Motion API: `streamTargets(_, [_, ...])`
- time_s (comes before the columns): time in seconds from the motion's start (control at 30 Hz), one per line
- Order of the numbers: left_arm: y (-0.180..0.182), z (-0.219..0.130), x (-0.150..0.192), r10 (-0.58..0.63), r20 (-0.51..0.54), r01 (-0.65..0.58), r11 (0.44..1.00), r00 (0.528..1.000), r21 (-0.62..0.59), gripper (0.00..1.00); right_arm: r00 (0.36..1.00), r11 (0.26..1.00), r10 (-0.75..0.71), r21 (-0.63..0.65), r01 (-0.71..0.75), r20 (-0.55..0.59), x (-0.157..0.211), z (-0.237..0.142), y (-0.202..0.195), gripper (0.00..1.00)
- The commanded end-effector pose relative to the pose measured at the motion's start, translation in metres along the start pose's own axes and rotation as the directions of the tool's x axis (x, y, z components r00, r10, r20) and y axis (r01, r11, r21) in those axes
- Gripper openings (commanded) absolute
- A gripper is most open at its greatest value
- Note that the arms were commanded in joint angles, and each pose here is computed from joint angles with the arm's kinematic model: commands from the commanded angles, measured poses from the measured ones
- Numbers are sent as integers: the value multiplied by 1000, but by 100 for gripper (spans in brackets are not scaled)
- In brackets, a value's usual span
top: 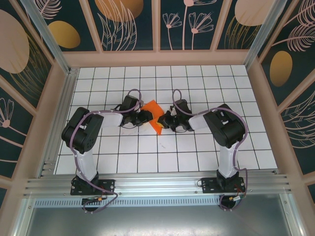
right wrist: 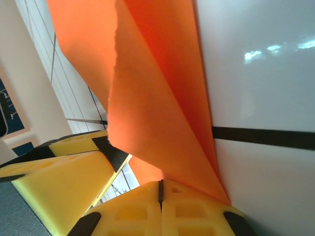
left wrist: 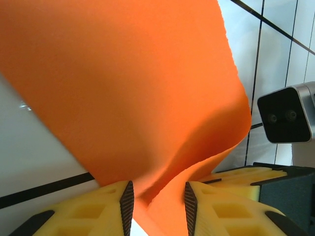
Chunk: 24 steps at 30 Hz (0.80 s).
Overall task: Fold a paper plane with a square sheet of paper (pick it up from the middle)
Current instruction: Third fold the triangle at the center of the table.
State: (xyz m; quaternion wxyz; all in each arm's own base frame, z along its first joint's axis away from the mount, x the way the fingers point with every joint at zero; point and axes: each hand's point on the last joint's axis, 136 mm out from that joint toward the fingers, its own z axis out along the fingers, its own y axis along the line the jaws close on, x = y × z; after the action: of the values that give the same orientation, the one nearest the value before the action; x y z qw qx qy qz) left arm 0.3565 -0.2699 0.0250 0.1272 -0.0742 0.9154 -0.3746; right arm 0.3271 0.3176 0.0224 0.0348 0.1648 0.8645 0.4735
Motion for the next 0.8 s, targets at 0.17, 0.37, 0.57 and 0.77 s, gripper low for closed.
streamTargets(0.17, [-6,9,14,12,-82,-11,1000,997,12,37,995,995,97,7,-97,-14,1,-7,-25,6])
streamTargets(0.37, [-17,8,16,8,-86,-2,998,996,70,30,995,995,99,12,-99,-12,1,-7,-27,6])
streamTargets(0.57, [-19,6,16,13,-88,-6,997,996,76,25,995,995,99,17,-99,-10,1,-7,-27,6])
streamTargets(0.77, [-8,7,15,23,-77,-22,1000,997,22,14,996,996,87,14,-87,-10,0,-7,-24,6])
